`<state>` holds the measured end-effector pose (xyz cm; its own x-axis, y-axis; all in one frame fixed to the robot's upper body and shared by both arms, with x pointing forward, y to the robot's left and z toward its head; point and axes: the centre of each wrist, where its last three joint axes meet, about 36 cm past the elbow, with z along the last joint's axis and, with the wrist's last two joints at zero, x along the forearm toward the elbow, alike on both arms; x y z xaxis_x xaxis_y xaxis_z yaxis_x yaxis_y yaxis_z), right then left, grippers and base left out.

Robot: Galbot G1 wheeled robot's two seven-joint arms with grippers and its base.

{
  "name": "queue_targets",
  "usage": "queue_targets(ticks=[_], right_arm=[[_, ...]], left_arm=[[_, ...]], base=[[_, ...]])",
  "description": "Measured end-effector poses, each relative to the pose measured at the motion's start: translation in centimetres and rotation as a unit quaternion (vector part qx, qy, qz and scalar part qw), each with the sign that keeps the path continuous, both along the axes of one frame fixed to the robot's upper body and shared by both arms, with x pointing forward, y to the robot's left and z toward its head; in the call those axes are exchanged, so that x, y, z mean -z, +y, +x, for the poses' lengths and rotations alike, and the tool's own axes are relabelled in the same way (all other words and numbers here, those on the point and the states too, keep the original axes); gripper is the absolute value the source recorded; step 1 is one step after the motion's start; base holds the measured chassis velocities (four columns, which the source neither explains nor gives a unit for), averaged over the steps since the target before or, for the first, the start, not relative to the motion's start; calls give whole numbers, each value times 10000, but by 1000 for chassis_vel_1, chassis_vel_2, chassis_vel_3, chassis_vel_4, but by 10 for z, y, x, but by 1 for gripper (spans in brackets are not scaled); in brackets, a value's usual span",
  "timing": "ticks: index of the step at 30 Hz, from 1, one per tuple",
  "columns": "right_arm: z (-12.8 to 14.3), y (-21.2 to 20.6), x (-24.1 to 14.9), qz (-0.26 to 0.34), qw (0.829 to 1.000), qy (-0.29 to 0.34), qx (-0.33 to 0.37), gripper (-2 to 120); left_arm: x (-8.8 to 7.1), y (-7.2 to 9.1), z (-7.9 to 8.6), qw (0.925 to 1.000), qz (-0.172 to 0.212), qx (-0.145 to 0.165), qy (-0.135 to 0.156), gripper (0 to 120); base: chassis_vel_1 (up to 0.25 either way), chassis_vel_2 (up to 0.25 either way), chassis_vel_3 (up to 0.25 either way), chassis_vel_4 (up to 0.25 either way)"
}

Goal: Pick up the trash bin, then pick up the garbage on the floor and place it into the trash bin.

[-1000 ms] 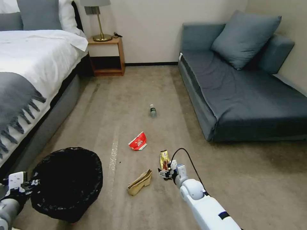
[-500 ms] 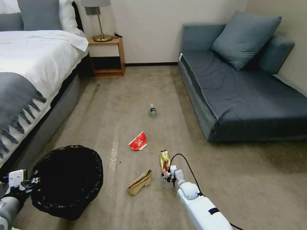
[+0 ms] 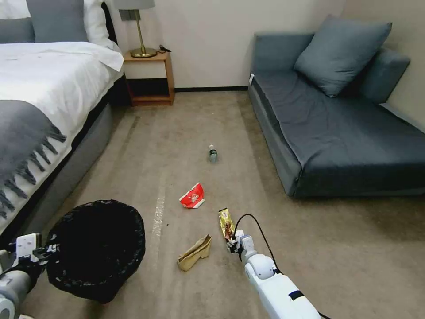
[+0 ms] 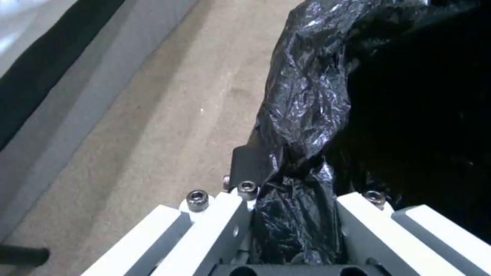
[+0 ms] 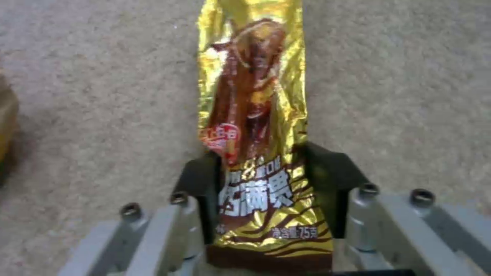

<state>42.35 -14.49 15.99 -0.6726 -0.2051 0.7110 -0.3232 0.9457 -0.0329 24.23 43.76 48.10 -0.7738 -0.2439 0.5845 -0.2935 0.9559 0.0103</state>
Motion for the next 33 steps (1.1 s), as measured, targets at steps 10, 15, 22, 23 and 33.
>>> queue_targets(ticks=[10,15,22,23,33], right_arm=[[-6,-14,-22,243,9994,-240,100,6],[-11,-14,-68,648,9953,-719,5,0],[-36,5,-141,1268,9772,-1543,-726,0],[-44,14,-154,1391,9708,-1702,-965,0],[-68,94,-218,1624,9054,-2566,-2967,0]], left_arm=[[4,-4,1,10000,-87,23,15,3],[5,-5,1,9999,-109,28,7,3],[5,-9,2,9999,-132,76,-7,3],[5,-10,2,9999,-139,83,-8,3],[3,-19,1,9997,-172,156,-29,3]], base=[[0,0,0,0],[0,0,0,0],[0,0,0,0],[0,0,0,0],[0,0,0,0]])
